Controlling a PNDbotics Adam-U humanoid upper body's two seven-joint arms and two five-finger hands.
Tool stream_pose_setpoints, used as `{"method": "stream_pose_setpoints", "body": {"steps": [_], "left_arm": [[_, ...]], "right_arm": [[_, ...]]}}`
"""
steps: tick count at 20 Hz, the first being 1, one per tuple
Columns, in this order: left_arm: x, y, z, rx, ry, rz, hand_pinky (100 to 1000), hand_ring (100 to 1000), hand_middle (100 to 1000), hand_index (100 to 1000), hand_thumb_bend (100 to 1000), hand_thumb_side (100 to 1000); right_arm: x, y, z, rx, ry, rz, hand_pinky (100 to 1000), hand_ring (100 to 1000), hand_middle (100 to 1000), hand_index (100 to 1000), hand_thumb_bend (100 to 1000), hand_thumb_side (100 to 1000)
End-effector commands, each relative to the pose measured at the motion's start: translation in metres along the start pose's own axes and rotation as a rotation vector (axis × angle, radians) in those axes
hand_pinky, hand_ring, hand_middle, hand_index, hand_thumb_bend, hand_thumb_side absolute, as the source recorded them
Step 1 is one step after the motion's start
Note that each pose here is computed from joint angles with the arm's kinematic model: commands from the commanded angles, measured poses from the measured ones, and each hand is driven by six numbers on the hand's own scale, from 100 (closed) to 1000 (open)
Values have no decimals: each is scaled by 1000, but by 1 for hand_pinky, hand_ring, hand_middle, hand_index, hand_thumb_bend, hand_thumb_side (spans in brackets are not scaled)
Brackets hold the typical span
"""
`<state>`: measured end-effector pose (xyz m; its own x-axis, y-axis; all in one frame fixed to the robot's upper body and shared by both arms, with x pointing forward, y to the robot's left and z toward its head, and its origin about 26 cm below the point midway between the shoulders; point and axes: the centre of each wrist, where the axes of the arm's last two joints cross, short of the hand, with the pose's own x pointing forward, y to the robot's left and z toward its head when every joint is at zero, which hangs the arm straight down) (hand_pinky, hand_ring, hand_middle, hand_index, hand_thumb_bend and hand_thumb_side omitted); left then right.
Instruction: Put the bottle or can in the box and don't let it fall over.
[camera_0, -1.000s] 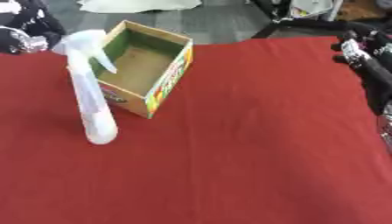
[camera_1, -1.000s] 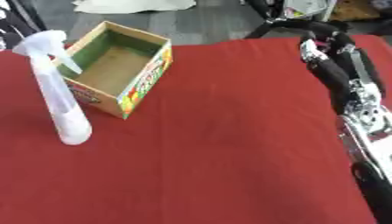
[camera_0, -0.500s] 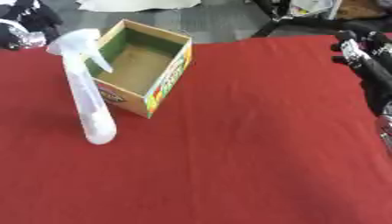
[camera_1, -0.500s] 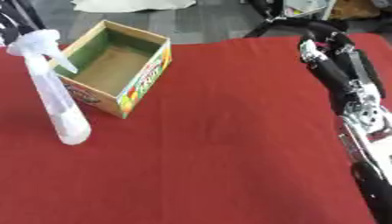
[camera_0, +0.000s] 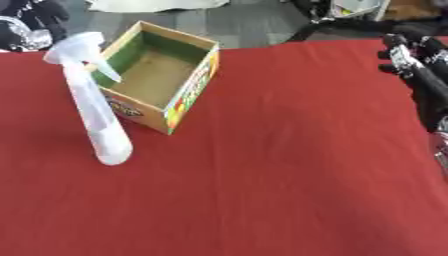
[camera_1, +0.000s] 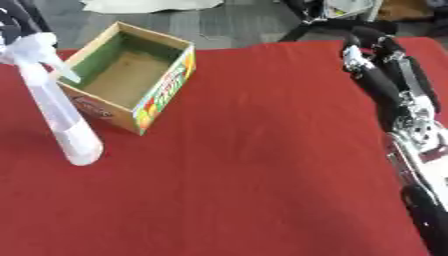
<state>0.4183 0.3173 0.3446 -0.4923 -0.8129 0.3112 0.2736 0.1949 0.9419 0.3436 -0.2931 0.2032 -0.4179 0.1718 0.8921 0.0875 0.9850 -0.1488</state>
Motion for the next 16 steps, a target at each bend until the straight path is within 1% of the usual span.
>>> {"method": "stream_pose_setpoints", "body": {"steps": [1,12,16], "left_arm": [[5,12,5,17,-5,-12,780,802,802,829,151,563],[7,9,-3,-38,-24,8,798,827,830,834,155,587],[7,12,-1,-31,-26,5,797,826,827,833,130,563]], "right_arm": [[7,-3,-3,6,-22,8,799,786,762,838,100,428],[8,-2,-4,10,-29,4,801,786,762,838,100,435],[8,-2,-4,11,-28,4,801,786,762,839,100,437]]}}
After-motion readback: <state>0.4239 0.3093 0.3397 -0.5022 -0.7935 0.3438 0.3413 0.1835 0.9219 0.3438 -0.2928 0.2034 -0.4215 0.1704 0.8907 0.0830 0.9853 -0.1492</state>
